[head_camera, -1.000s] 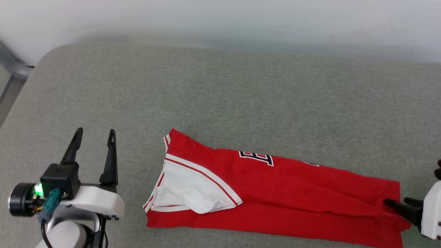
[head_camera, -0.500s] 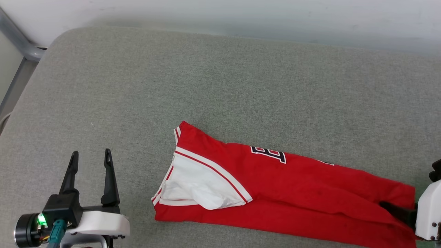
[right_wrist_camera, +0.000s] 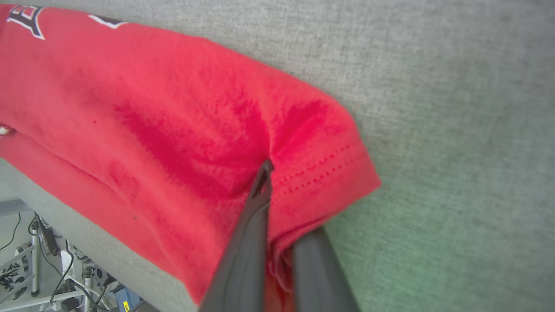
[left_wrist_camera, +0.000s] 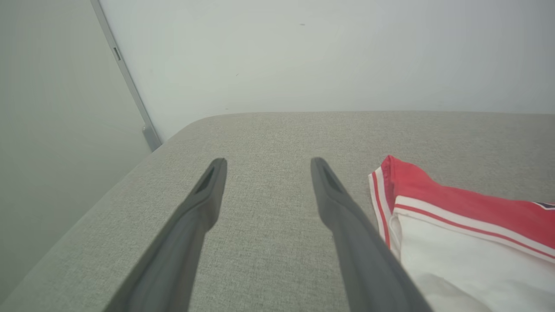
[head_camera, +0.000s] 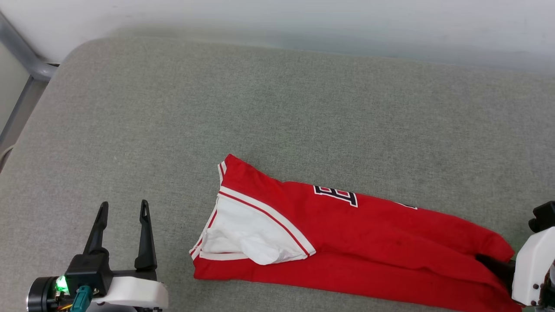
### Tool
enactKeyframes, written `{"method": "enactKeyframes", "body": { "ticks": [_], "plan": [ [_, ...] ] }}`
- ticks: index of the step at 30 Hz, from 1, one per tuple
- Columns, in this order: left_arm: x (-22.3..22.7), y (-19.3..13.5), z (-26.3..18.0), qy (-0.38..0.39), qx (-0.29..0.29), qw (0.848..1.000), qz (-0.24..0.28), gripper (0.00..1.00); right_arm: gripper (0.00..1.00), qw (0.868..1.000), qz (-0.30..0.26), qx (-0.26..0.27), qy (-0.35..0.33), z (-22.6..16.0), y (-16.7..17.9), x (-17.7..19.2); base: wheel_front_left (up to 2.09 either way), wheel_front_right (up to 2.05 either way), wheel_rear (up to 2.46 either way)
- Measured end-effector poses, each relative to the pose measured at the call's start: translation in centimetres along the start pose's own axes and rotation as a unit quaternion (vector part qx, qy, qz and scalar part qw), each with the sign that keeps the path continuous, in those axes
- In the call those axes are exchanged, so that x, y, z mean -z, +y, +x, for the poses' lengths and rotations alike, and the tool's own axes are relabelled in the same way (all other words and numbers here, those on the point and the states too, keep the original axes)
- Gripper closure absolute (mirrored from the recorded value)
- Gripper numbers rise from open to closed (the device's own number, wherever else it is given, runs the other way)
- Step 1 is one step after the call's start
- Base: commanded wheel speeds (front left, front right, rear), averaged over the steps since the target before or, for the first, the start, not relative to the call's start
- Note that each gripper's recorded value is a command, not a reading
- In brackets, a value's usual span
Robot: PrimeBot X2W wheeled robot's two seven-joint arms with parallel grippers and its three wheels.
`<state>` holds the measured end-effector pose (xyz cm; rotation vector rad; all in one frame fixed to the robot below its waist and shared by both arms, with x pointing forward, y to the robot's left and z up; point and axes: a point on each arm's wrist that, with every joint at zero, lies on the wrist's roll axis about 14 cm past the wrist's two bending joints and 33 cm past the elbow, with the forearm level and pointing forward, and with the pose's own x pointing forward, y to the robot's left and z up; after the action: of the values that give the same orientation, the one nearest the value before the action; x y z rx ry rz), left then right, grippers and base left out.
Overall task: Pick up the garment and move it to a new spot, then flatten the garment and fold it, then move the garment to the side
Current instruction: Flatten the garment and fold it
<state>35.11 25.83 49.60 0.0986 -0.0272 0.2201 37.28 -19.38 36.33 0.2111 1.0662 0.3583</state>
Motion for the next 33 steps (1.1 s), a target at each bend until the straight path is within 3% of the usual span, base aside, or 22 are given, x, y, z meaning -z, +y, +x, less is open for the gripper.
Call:
{"method": "enactKeyframes", "body": {
  "ticks": [7, 21, 25, 33],
  "plan": [
    [-0.3, -0.7, -0.4, -0.007, 0.015, 1.0, 0.005, 0.0, 1.0, 0.999, -0.001, 0.006, -0.04, -1.8, -0.6, -1.4, 0.0, 0.0, 0.0],
    [-1.0, -1.5, -1.1, -0.018, 0.033, 0.999, 0.009, 0.0, 1.0, 0.988, 0.011, 0.124, -0.086, -7.1, -8.2, -3.1, 0.0, 0.0, 0.0],
    [-1.1, -1.6, -1.4, -0.019, 0.035, 0.999, 0.008, 0.0, 1.0, 0.99, 0.015, 0.103, -0.092, -6.9, -6.7, -3.0, 0.0, 0.0, 0.0],
    [-0.9, -1.8, -1.7, -0.016, 0.038, 0.999, 0.011, 0.0, 1.0, 0.992, -0.009, 0.009, -0.122, -6.7, -0.1, -4.3, 0.0, 0.0, 0.0]
  ]
}}
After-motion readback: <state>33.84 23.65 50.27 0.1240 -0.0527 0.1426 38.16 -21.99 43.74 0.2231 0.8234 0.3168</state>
